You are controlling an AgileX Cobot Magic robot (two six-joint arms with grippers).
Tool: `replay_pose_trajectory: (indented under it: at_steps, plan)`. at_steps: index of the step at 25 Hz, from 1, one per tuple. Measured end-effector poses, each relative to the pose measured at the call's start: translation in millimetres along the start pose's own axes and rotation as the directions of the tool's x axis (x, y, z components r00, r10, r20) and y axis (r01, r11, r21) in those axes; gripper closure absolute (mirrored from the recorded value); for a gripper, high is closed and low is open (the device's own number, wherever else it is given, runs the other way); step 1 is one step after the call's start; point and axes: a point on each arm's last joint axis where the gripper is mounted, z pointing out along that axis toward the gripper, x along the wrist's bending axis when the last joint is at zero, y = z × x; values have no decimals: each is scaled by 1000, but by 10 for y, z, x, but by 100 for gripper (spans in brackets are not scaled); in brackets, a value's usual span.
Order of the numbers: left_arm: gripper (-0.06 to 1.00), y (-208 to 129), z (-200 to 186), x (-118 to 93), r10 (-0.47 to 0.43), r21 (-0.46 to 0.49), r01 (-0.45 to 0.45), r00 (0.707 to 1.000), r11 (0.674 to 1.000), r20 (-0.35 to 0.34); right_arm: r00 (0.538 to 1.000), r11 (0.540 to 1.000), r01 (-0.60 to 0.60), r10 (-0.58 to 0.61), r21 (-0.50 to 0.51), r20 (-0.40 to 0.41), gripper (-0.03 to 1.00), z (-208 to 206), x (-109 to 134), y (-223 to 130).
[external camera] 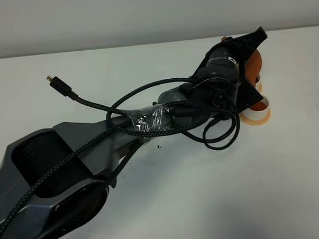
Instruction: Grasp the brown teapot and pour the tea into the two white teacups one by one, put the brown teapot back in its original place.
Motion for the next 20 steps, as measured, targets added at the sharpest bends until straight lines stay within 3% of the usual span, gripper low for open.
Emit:
replay_pose_trajectory:
  at_steps: [20]
  plan:
    - [82,-11,-1,36,35,14,-34,999,999,-38,1000,1000,0,0,0,0,60,0,0,0]
